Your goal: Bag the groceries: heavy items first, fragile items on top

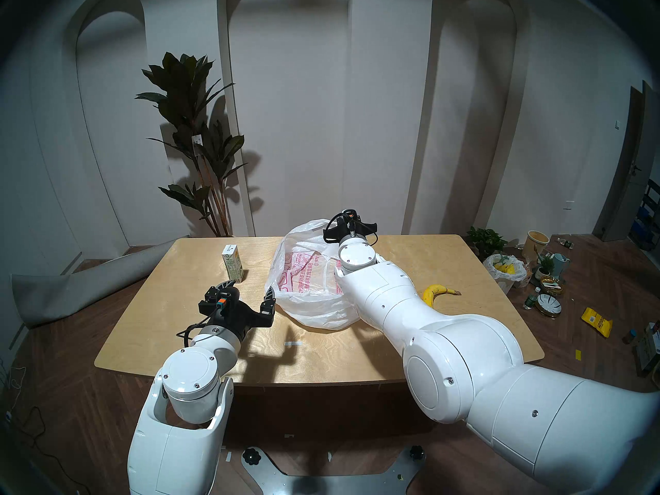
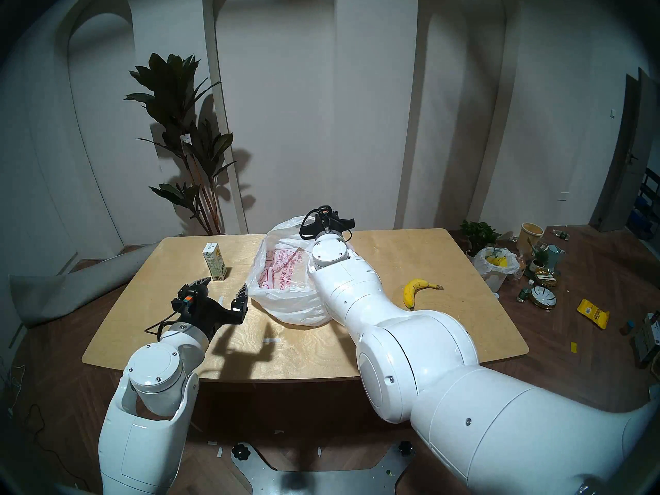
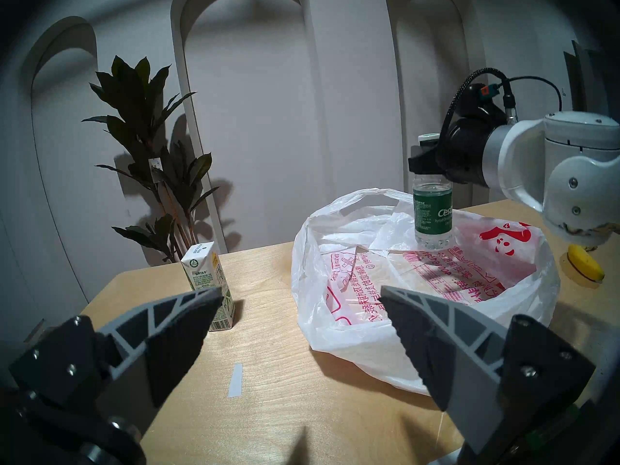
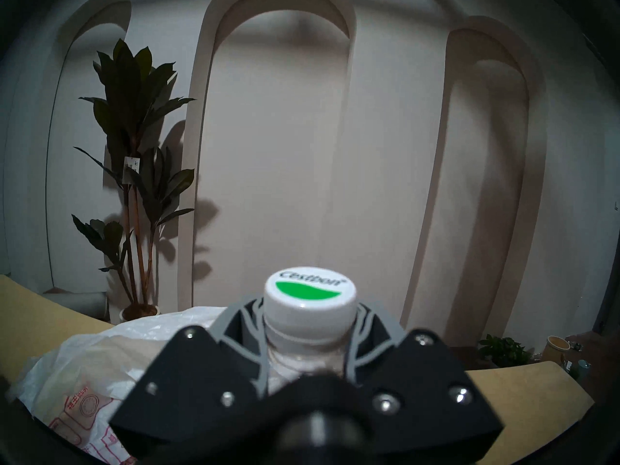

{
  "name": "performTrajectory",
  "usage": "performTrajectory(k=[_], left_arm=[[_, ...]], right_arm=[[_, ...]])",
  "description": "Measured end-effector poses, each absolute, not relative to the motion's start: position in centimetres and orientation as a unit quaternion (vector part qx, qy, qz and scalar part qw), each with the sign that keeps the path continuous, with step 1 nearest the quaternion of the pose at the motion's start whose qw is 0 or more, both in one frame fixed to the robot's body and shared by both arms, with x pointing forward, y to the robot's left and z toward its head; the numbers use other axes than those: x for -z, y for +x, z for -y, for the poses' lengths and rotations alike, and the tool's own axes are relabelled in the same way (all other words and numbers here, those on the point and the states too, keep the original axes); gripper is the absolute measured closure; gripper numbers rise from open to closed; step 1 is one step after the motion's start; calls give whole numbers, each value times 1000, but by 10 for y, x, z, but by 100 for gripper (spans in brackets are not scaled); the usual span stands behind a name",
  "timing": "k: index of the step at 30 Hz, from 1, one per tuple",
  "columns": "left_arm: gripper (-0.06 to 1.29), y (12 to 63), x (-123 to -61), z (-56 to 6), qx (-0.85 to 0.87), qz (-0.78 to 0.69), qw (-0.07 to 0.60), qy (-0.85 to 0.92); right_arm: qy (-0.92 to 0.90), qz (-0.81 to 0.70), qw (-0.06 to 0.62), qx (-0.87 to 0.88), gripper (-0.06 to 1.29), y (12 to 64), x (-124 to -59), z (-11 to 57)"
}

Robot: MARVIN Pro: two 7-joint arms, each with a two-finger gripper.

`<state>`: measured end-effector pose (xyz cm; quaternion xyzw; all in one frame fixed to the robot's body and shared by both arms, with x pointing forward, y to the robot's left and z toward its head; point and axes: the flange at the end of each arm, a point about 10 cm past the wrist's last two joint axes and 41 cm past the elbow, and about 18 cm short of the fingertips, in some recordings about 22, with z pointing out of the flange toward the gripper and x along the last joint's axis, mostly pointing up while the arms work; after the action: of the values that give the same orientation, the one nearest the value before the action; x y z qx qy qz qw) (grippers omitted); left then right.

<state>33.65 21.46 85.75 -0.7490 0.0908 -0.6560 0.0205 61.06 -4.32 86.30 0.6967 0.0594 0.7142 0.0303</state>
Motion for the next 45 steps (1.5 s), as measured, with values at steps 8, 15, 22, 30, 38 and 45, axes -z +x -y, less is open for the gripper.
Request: performTrajectory(k=[8, 15, 22, 30, 38, 45], left_arm=[[-1, 336, -858, -215, 656, -90, 20, -749], [-1, 336, -858, -214, 657, -90, 19, -749], [-1, 336, -858, -214, 657, -90, 19, -748], [-1, 336, -859, -214, 657, -90, 19, -748], [-1, 336, -858, -215, 657, -90, 19, -748], [-1, 342, -850, -231, 649, -86, 40, -755]], right_arm=[[705, -61, 33, -706, 95, 604, -841, 46], [701, -54, 37, -710, 96, 604, -836, 53], [697, -46, 44, -714, 79, 605, -836, 61], [681, -35, 47, -730, -1, 612, -853, 62], [636, 0, 33, -771, -1, 624, -898, 60], [559, 70, 37, -826, -1, 640, -962, 91]])
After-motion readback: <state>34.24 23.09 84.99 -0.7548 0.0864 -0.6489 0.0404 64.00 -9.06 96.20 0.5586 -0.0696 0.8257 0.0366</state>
